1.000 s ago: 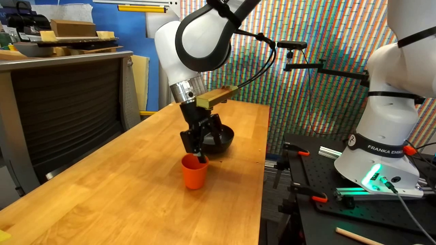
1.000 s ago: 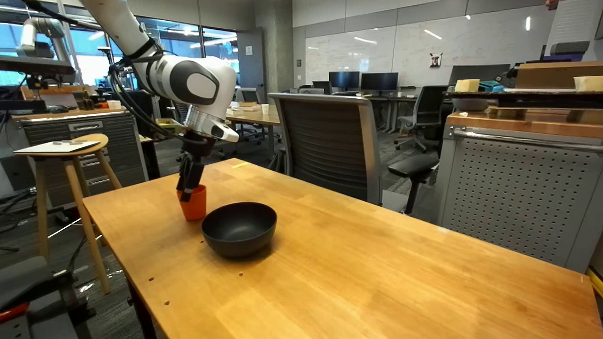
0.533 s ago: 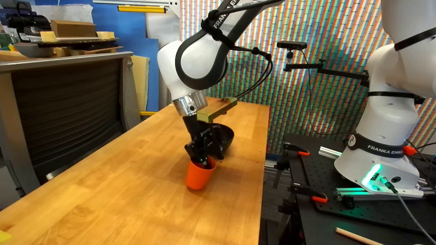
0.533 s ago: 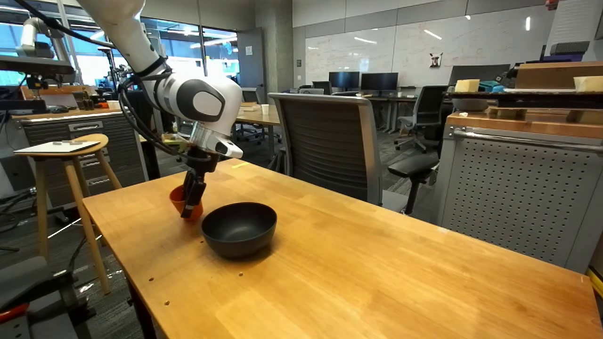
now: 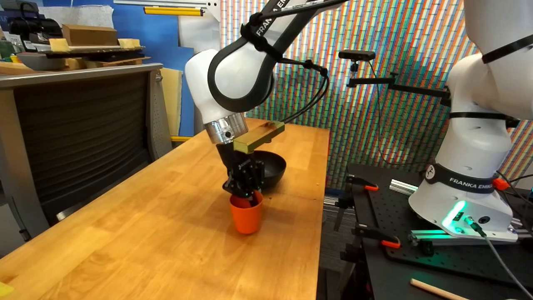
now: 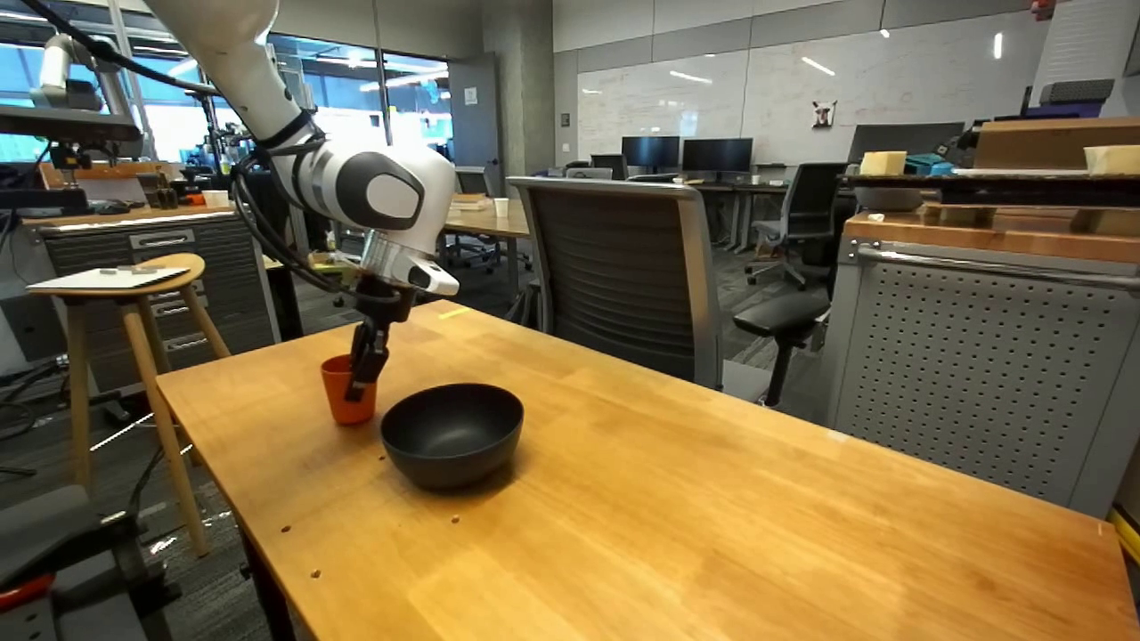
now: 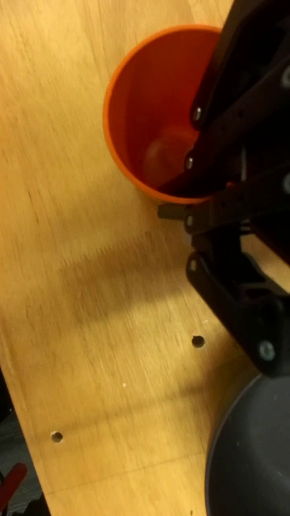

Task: Put the orange cup inside the black bowl

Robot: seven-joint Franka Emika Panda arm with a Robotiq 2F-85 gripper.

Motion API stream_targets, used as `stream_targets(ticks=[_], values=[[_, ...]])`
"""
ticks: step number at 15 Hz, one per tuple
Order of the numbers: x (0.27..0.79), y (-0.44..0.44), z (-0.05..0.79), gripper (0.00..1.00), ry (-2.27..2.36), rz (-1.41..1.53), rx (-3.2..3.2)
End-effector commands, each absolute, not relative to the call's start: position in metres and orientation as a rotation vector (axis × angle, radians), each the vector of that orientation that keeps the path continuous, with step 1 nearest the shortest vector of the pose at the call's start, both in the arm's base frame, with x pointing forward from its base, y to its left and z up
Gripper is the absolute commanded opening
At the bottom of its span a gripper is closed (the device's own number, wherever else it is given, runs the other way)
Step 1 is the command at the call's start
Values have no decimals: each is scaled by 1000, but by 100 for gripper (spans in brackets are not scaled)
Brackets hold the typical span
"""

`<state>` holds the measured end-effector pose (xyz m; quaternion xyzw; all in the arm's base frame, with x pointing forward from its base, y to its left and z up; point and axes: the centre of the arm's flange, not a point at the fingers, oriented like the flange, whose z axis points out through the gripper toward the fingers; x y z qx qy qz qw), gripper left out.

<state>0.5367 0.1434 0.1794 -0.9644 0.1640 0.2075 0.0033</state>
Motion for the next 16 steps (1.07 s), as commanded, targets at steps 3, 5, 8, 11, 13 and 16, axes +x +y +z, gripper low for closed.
stream_targets(ticks=[3, 5, 8, 11, 13, 16], values=[[530, 126, 217, 1, 682, 566, -3066], [524, 107, 239, 1, 814, 491, -3067], [512, 81, 271, 1, 981, 403, -3045], [493, 63, 305, 1, 1107, 278, -2992], [483, 54, 325, 1, 1173, 183, -2949], [476, 40, 337, 1, 1292, 72, -2901]])
